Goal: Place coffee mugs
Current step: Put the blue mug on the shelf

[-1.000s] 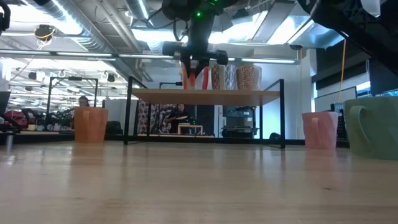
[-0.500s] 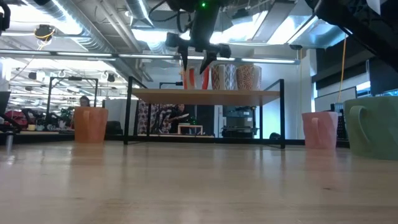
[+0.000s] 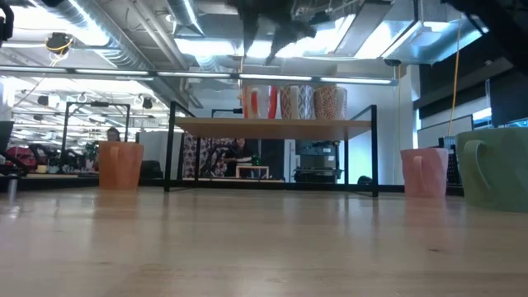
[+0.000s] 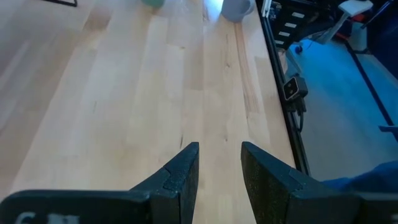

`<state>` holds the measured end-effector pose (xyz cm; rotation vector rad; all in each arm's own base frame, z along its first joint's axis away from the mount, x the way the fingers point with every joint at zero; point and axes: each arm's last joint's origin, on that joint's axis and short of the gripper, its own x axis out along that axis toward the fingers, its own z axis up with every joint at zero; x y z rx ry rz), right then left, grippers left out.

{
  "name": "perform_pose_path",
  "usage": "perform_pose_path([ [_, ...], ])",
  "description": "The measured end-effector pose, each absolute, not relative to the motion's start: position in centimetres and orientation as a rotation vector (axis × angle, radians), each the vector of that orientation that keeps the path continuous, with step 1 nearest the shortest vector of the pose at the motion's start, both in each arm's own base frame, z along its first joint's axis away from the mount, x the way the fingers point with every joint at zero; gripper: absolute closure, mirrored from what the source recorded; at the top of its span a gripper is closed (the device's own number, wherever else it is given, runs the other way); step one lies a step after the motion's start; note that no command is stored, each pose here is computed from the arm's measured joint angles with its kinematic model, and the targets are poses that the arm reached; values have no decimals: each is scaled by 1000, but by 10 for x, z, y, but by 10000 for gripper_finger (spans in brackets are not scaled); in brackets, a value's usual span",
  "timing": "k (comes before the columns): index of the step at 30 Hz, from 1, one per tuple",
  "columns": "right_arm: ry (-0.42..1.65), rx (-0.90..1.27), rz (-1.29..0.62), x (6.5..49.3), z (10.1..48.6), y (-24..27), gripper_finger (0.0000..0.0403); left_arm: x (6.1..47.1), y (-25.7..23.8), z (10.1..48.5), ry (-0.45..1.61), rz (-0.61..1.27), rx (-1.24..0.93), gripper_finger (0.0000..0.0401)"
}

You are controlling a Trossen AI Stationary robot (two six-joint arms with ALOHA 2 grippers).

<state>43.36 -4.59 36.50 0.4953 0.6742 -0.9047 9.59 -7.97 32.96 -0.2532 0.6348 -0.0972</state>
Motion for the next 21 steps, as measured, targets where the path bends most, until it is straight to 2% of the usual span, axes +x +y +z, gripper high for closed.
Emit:
perform_pose_path([
  [3, 763, 399, -750, 426, 373, -8, 187, 96, -80, 330, 635, -97, -253, 287],
  [9, 938, 275, -578, 417, 354, 61, 187, 98, -79, 329, 639, -80, -256, 287],
  [16, 1035, 223, -479, 410, 303, 125, 187, 111, -74, 319, 721, 57, -287, 287],
  [21, 1016, 249, -303, 410, 269, 165, 187, 129, -78, 307, 881, 25, -320, 287],
])
